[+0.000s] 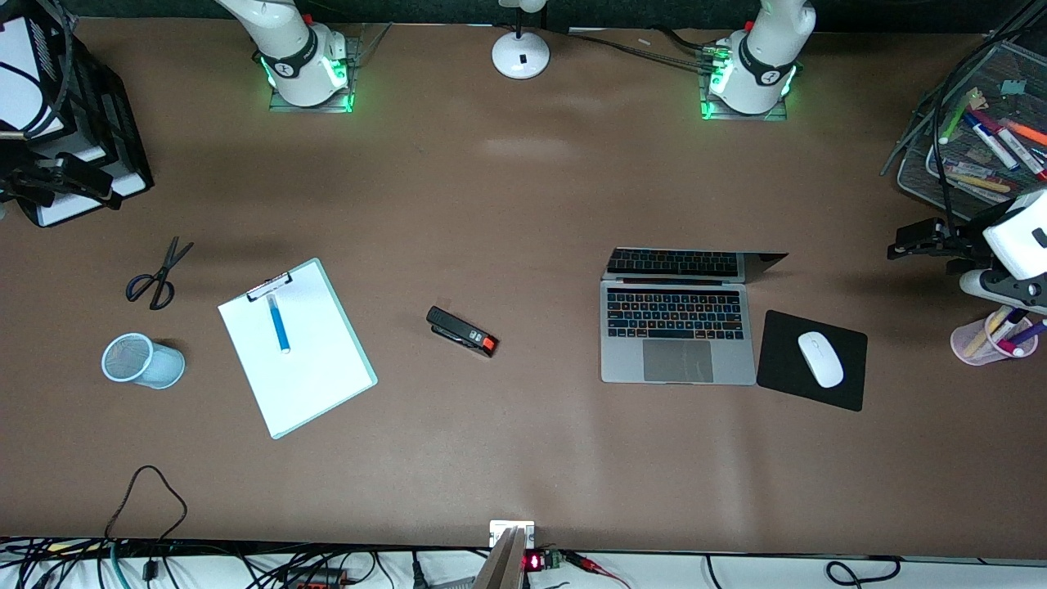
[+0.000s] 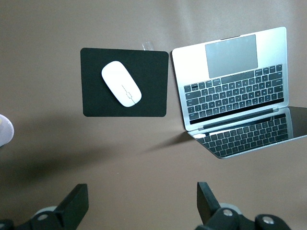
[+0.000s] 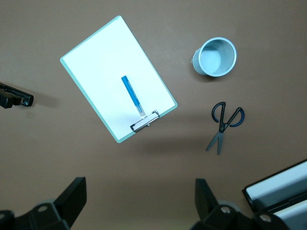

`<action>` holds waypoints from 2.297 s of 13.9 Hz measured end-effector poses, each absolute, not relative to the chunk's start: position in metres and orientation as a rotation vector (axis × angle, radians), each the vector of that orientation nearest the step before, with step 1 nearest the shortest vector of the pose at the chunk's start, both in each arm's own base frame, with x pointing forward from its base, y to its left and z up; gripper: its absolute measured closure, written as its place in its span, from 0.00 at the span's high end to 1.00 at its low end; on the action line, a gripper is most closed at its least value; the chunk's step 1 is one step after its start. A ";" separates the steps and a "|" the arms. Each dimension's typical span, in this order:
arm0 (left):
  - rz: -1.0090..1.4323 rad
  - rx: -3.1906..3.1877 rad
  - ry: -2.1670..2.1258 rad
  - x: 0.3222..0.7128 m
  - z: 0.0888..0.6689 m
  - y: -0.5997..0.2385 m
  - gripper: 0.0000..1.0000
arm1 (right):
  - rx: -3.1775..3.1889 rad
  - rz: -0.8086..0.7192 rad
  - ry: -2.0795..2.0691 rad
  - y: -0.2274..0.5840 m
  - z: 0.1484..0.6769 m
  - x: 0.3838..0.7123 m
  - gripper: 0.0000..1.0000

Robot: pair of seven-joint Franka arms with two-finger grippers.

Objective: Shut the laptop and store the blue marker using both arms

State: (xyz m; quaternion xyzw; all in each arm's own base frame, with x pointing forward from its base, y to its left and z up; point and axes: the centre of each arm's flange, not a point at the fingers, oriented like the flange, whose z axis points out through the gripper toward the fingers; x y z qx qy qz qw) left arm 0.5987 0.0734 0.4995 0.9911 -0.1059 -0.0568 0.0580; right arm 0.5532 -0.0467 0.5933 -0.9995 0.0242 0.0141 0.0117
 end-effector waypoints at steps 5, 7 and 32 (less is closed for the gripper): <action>-0.171 3.003 -0.325 0.599 0.500 0.072 1.00 | -3.116 0.059 0.075 -0.047 0.593 0.552 1.00; -0.171 3.003 -0.325 0.599 0.500 0.072 1.00 | -3.116 0.061 0.075 -0.047 0.592 0.552 1.00; -0.173 2.988 -0.441 0.603 0.522 0.027 0.19 | -3.150 0.082 -0.308 0.041 0.306 0.672 1.00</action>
